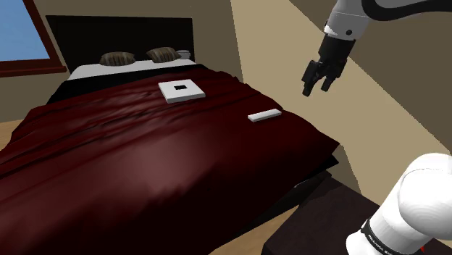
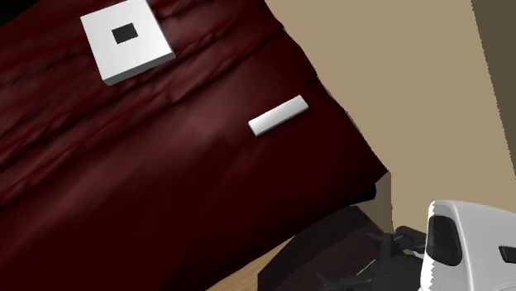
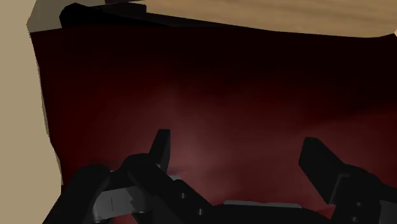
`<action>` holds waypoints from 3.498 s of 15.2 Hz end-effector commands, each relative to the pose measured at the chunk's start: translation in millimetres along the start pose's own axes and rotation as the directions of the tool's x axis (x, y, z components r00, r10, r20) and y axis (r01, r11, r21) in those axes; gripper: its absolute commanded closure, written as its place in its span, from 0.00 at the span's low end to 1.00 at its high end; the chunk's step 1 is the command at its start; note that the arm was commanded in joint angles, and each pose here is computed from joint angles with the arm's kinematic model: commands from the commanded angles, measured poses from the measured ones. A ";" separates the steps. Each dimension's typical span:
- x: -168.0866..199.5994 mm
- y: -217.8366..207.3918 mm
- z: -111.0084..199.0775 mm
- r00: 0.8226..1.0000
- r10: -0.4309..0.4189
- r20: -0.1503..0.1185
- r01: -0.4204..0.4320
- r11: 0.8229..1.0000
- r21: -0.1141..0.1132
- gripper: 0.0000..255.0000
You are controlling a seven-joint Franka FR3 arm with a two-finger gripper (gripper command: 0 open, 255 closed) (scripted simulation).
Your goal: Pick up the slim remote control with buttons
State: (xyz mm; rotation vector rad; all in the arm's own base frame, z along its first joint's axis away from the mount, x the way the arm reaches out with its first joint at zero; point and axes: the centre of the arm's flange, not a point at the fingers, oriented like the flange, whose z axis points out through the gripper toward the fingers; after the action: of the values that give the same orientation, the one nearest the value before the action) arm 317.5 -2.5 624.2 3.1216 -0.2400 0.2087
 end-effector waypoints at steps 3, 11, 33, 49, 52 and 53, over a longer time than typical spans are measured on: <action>11.5 20.2 14.5 0.997 -0.073 0.007 0.073 0.997 0.006 0.00; 70.2 90.6 74.6 0.934 -0.356 0.030 0.355 0.934 0.033 0.00; 292.3 166.7 255.7 0.392 -0.919 0.044 0.910 0.394 0.127 0.00; 336.5 157.8 336.8 0.225 -0.974 0.037 0.962 0.228 0.148 1.00; 336.4 157.8 336.7 0.225 -0.974 0.037 0.962 0.228 0.148 1.00; 336.5 157.8 336.8 0.225 -0.974 0.037 0.962 0.228 0.148 1.00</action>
State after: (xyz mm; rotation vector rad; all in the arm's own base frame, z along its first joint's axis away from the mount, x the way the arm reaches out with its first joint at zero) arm 667.7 -214.4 335.3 2.6152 1.7673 -0.0160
